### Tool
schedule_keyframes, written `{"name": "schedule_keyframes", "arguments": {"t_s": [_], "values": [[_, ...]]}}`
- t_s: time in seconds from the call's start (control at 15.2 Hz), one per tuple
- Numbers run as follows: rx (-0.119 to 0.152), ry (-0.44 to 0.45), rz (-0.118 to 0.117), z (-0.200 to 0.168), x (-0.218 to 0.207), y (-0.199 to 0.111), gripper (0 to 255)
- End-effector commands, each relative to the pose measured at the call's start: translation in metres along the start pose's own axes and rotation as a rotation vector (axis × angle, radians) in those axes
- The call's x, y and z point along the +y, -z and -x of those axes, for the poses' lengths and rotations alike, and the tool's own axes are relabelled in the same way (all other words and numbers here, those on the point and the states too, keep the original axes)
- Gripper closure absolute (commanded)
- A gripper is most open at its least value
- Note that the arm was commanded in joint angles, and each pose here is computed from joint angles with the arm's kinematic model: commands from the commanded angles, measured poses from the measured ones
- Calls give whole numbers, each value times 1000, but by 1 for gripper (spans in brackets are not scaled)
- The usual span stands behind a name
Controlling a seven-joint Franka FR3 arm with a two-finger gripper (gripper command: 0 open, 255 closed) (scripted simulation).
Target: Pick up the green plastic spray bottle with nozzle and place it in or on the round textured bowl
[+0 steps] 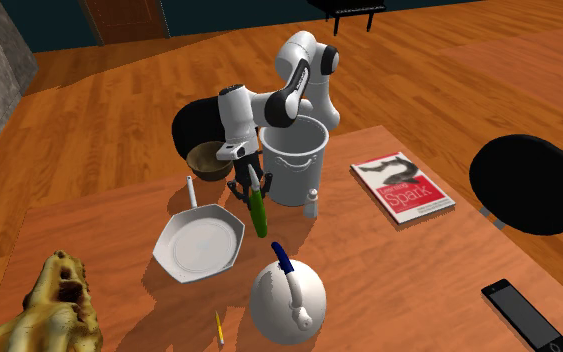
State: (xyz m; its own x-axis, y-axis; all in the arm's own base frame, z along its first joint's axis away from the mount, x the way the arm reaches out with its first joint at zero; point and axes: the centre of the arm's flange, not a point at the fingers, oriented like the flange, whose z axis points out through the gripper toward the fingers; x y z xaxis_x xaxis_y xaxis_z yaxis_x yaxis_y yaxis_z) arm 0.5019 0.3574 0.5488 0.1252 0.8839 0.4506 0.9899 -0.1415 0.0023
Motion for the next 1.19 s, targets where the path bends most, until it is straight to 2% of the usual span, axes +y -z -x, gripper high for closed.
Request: {"name": "schedule_keyframes", "arguments": {"t_s": [0.0,0.26,1.12], "values": [[0,0,0,0,0,0,255],[0,0,0,0,0,0,255],[0,0,0,-31,0,61,255]]}}
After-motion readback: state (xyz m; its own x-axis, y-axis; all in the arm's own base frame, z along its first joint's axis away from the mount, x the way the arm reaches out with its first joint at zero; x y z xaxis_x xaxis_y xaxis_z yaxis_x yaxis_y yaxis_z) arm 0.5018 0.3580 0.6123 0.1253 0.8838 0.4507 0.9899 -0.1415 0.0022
